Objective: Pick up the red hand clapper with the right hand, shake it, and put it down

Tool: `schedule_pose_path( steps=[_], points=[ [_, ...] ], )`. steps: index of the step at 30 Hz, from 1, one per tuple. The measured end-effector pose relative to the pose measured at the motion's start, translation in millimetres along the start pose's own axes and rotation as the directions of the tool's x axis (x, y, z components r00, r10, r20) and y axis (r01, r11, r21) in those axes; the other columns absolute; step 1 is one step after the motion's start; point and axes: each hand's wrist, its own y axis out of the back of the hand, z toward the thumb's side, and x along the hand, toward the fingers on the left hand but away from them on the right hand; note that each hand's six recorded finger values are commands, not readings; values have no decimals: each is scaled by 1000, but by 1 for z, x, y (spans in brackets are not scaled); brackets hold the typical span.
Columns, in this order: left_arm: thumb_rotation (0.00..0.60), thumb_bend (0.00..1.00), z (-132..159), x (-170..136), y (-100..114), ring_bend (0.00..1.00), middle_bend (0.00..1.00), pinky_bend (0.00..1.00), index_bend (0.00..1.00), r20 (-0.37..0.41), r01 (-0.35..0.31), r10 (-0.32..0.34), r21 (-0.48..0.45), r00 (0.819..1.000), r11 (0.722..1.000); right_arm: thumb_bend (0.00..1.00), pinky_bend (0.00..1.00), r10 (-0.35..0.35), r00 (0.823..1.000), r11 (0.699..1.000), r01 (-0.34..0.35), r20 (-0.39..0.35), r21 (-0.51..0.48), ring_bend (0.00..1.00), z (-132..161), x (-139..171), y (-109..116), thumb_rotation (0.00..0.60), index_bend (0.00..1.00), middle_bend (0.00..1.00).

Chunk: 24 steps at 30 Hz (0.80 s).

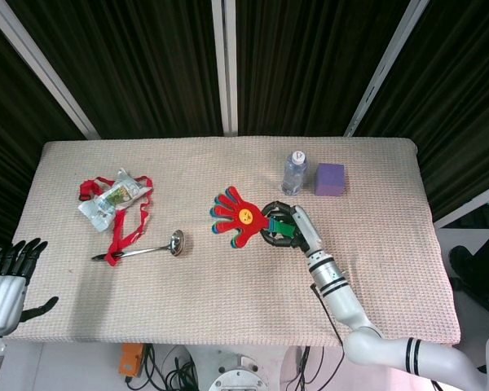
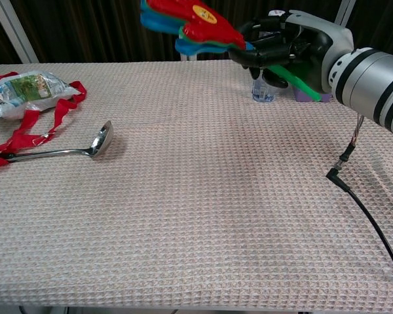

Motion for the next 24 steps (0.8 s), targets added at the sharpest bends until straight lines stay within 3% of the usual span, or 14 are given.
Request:
schedule_pose_path(
  steps=[2, 3, 6, 7, 10, 13, 15, 18, 21, 22, 24],
  points=[
    [600, 126, 1, 0, 0, 0, 49, 0, 76, 2, -2, 2, 1, 1000, 1000, 361, 908, -7, 1000, 976, 7, -1, 216, 661, -2, -2, 1, 600, 984, 681],
    [600, 126, 1, 1, 1, 0, 49, 0, 76, 3, -2, 2, 2, 1000, 1000, 362, 908, -10, 1000, 951, 10, -1, 310, 661, -2, -2, 1, 600, 986, 681],
    [600, 126, 1, 1, 1, 0, 49, 0, 76, 3, -1, 1, 4, 1000, 1000, 363, 908, -19, 1000, 810, 19, -5, 586, 664, 0, -4, 3, 600, 994, 681],
    [600, 126, 1, 1, 1, 0, 49, 0, 76, 3, -1, 1, 4, 1000, 1000, 363, 908, -23, 1000, 743, 20, -6, 668, 668, 2, -5, 3, 600, 995, 681],
    [600, 126, 2, 1, 1, 0, 49, 0, 77, 4, 0, 0, 5, 1000, 1000, 362, 908, -27, 1000, 608, 19, -4, 794, 678, 8, -5, 4, 600, 995, 679],
    [600, 126, 2, 1, 2, 0, 49, 0, 77, 5, -1, 1, 5, 1000, 1000, 362, 908, -27, 1000, 544, 15, -1, 839, 679, 15, -4, 5, 600, 998, 681],
    [600, 126, 2, 1, 2, 0, 49, 0, 77, 5, -3, 3, 5, 1000, 1000, 362, 908, -25, 1000, 545, 13, 0, 839, 683, 18, -3, 5, 600, 1000, 692],
    [600, 126, 2, 0, 2, 0, 49, 0, 77, 5, -3, 3, 4, 1000, 1000, 362, 908, -22, 1000, 610, 18, -5, 792, 686, 23, -2, 5, 600, 1000, 702],
    [600, 126, 2, 0, 2, 0, 49, 0, 77, 4, -4, 4, 3, 1000, 1000, 368, 908, -19, 1000, 741, 24, -15, 671, 686, 27, -1, 5, 600, 1000, 697],
    [600, 126, 2, 0, 2, 0, 49, 0, 77, 4, -5, 5, 3, 1000, 1000, 371, 908, -16, 1000, 804, 23, -17, 594, 686, 29, 0, 5, 600, 1000, 695],
    [600, 126, 2, 0, 3, 0, 49, 0, 77, 6, -8, 8, 3, 1000, 1000, 373, 908, -9, 1000, 897, 17, -20, 442, 686, 30, 1, 6, 600, 1000, 692]
  ],
)
